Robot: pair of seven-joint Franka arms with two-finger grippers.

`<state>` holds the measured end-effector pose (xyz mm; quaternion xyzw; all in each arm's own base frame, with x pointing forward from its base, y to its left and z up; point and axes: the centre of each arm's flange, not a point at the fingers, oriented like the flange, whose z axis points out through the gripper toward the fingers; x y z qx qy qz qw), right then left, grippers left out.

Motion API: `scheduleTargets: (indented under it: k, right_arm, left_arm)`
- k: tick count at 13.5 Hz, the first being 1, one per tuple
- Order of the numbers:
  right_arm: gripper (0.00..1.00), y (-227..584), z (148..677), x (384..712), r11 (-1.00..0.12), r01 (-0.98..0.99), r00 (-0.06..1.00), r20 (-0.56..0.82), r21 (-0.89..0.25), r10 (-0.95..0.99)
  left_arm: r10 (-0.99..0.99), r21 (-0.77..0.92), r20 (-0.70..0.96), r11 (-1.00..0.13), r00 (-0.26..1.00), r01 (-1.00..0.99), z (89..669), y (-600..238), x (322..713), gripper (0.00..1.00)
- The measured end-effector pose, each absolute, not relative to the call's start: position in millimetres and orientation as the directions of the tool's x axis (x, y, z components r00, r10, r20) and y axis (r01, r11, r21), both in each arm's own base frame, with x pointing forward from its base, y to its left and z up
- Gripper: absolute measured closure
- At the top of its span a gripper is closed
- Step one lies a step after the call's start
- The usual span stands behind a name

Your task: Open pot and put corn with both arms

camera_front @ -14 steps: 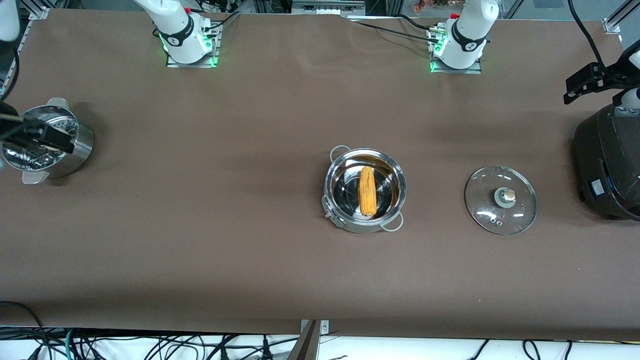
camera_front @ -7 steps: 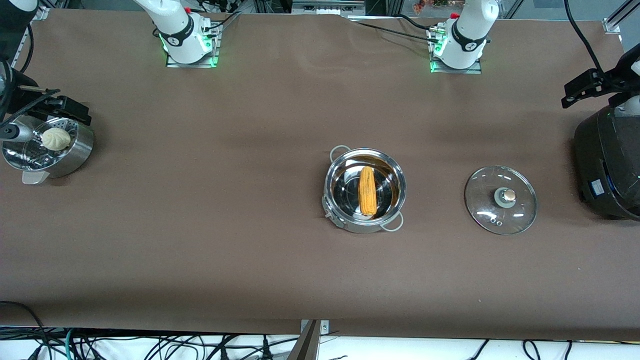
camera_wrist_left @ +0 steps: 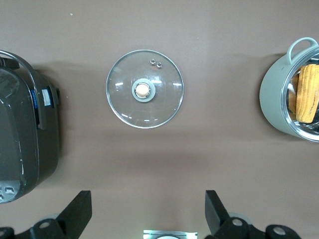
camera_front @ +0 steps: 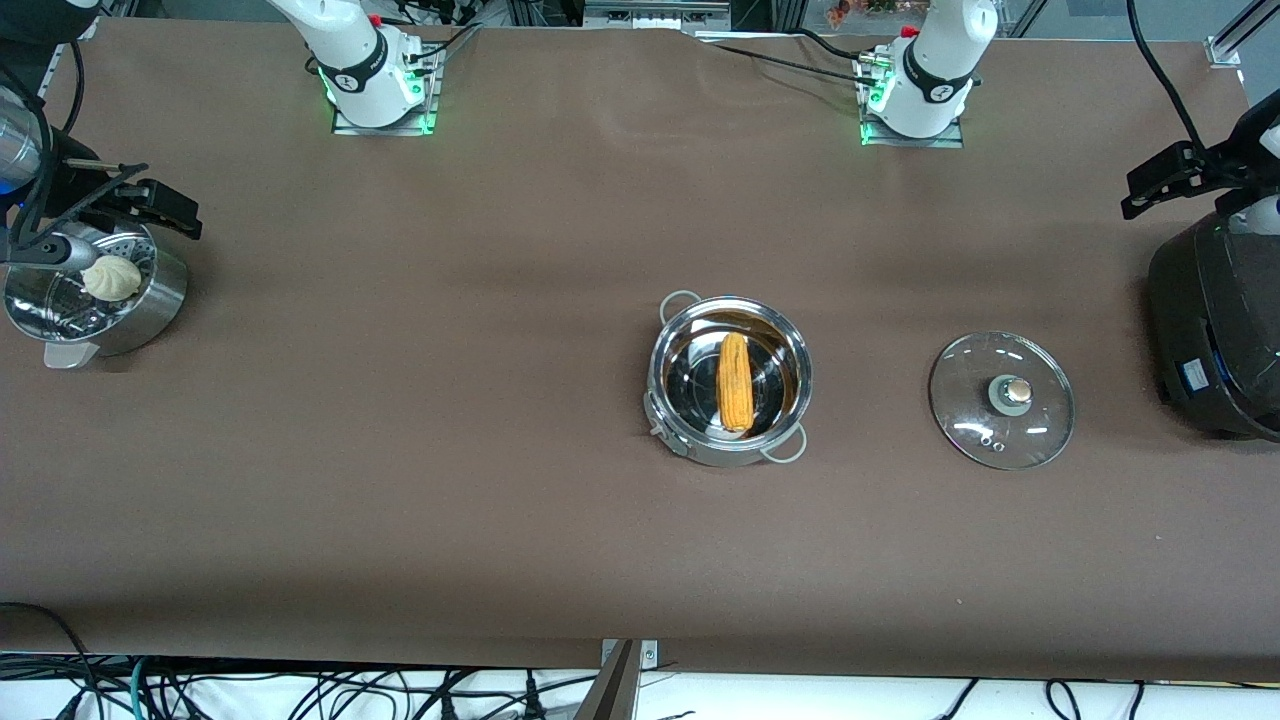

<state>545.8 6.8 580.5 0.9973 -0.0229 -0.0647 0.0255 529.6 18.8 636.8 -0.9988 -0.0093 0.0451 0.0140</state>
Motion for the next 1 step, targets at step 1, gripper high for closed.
scheduleTargets:
  k: [1]
  right_arm:
    - [0.00,6.9,579.7,547.3,-0.998,-0.042,0.990,-0.129,0.054,-0.049]
  left_arm:
    - [0.020,-0.029,-0.090,-0.999,0.996,0.017,636.9,18.8,529.6,0.00]
